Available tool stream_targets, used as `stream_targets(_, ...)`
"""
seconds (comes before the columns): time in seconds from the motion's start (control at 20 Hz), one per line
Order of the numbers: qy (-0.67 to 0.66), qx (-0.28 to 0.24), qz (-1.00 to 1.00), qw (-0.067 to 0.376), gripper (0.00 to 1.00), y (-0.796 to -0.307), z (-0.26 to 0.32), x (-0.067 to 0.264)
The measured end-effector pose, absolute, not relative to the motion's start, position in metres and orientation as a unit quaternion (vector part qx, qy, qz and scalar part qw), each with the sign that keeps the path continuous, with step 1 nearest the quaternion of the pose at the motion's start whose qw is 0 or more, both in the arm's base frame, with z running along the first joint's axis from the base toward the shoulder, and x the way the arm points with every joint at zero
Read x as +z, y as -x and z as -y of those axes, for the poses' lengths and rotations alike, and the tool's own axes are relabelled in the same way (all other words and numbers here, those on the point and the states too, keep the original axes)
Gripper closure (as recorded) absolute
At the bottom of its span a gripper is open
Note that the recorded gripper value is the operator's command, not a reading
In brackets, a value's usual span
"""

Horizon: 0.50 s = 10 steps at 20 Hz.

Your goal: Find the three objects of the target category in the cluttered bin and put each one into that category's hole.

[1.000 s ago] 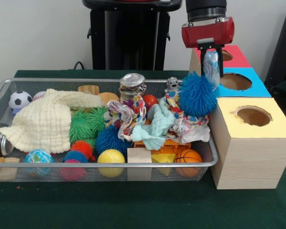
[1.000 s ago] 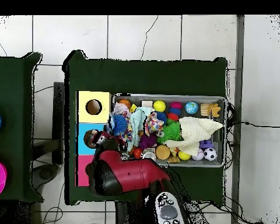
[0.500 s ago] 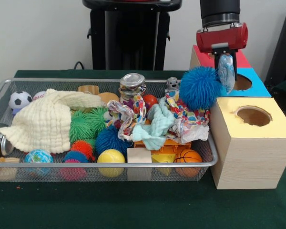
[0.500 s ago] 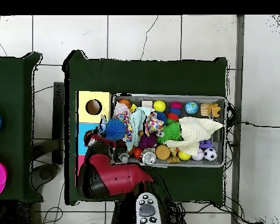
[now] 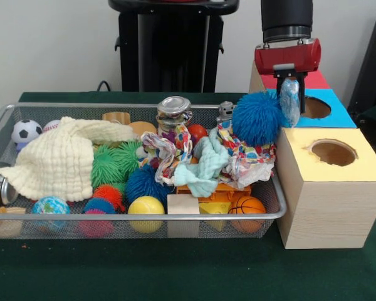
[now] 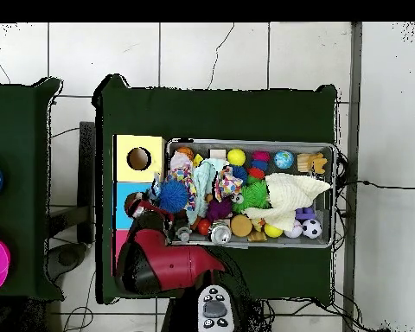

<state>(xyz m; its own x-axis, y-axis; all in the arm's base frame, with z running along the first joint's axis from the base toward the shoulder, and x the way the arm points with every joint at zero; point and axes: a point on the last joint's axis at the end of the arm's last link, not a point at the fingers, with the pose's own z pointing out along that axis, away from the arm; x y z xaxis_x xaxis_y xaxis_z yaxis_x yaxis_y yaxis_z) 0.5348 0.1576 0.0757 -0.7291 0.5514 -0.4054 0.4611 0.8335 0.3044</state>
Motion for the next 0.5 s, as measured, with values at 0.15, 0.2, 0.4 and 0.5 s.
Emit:
stream_targets(0.15,-0.277,0.092,-0.923,0.249,1.00,-0.5362,-0.1571,0.0755)
stream_targets(0.2,-0.278,0.092,-0.923,0.249,1.00,-0.5363,-0.1571,0.0756)
stream_targets(0.4,-0.278,0.090,-0.923,0.249,1.00,-0.5347,-0.1590,0.0757)
stream_targets(0.5,-0.278,0.089,-0.924,0.247,1.00,-0.5319,-0.1606,0.0753)
